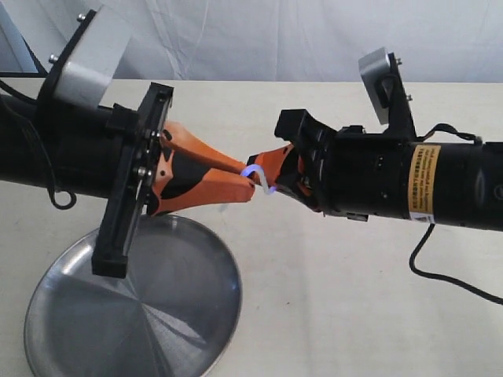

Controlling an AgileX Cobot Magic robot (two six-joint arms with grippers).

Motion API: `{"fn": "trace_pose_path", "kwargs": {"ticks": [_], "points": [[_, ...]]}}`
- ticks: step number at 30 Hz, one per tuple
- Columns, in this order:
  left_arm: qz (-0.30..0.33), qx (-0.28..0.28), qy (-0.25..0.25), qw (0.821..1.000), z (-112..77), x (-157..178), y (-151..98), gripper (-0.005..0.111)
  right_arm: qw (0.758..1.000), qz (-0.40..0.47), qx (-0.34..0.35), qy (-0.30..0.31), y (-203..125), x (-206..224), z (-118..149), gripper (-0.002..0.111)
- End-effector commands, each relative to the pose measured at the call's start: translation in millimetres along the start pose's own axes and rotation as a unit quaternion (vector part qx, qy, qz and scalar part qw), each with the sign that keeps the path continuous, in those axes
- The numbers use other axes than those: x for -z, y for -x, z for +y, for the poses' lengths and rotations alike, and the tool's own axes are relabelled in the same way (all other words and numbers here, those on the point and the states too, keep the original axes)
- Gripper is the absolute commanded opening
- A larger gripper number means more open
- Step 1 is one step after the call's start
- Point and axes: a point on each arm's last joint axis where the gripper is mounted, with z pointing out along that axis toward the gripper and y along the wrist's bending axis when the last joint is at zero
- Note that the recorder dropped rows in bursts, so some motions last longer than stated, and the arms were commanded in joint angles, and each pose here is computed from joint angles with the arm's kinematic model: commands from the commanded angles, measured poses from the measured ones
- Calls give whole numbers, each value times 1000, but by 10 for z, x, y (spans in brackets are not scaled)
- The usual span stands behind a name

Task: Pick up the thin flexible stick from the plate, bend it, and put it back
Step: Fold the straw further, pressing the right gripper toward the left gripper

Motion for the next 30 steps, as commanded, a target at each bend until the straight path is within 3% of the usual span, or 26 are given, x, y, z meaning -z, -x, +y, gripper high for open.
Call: {"fn": "trace_pose_path", "kwargs": {"ticks": [1, 30], "points": [[-16, 3, 66, 998, 130, 11, 76, 0, 997, 63, 29, 42, -146, -2, 69, -1], [27, 11, 96, 995, 233, -18, -70, 0, 988, 108, 51, 100, -235, 27, 166, -1]]}}
